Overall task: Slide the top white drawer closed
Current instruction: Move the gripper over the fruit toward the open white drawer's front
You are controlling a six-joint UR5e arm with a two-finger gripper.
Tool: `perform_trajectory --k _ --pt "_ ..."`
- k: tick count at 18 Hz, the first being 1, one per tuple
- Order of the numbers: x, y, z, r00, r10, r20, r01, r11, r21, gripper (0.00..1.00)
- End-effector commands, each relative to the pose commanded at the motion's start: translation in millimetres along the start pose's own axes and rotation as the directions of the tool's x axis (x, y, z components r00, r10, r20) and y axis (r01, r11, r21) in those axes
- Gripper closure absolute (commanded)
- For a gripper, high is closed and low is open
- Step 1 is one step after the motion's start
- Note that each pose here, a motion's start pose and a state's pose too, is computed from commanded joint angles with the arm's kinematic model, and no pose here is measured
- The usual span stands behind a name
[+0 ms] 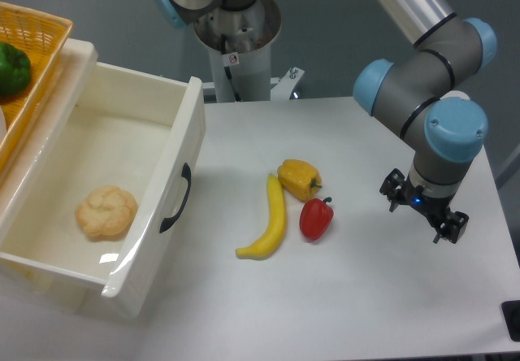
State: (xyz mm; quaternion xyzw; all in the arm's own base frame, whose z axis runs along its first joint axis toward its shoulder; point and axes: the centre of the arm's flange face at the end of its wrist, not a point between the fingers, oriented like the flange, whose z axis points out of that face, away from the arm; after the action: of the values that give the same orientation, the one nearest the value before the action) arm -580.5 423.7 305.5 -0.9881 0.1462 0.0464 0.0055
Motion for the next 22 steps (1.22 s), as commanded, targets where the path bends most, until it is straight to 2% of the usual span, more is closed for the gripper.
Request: perform_trajectory --k 3,10,11,12,13,16,17,19,22 --pt "0 0 1 1.0 -0.015 -0.002 0.015 1.0 0.001 0.0" --pt "4 -13 3 0.99 -0.142 0.0 0.142 0.99 0.005 0.0" --pt "4 -13 2 0.987 -0.162 0.007 0.162 0.987 0.009 0.04" --pt "4 -15 0 0.982 -0.189 0.005 0.189 0.982 0.018 0.13" --pt "6 -18 -1 0.973 -0.231 -0.002 0.231 0.972 0.038 0.21" --pt "13 -34 -7 0.934 -0.356 -0.021 0.357 0.932 0.069 0.56" --pt "17 -42 -11 0.928 -0.372 -0.018 0.372 0.925 0.071 0.6" --pt "23 -54 -19 0.914 -0.405 -0.019 0.406 0.91 0.082 0.6" --pt "27 -63 -28 0.865 -0.496 -0.082 0.503 0.852 0.148 0.6"
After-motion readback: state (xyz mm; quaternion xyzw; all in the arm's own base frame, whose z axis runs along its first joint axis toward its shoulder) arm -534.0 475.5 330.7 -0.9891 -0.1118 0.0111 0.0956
